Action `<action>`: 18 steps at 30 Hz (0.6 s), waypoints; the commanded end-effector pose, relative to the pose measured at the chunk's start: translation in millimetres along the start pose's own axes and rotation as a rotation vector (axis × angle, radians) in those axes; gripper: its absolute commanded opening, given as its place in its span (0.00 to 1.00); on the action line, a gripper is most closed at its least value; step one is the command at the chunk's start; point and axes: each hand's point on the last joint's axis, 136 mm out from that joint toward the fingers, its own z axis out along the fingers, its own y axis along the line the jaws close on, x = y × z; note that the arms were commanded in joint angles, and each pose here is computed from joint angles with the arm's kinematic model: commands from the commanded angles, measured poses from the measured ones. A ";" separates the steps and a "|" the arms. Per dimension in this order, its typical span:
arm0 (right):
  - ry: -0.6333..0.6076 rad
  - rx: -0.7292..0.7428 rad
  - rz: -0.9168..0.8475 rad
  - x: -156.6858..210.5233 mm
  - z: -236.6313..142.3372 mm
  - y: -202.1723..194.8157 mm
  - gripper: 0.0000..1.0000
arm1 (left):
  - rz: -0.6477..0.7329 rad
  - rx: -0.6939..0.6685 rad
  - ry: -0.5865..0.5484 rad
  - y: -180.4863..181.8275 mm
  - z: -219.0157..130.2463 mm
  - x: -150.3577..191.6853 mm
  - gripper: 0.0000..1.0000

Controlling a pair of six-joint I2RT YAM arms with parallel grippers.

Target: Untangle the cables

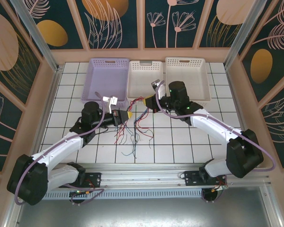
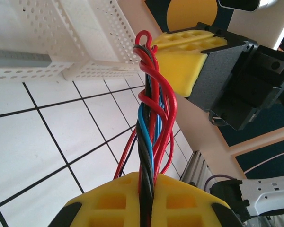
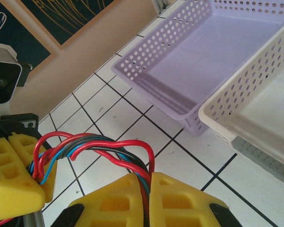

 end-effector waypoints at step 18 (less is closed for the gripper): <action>-0.072 -0.053 0.084 9.6 -21.2 27.2 0.78 | 0.000 0.074 -0.285 -26.5 -21.8 -31.5 0.00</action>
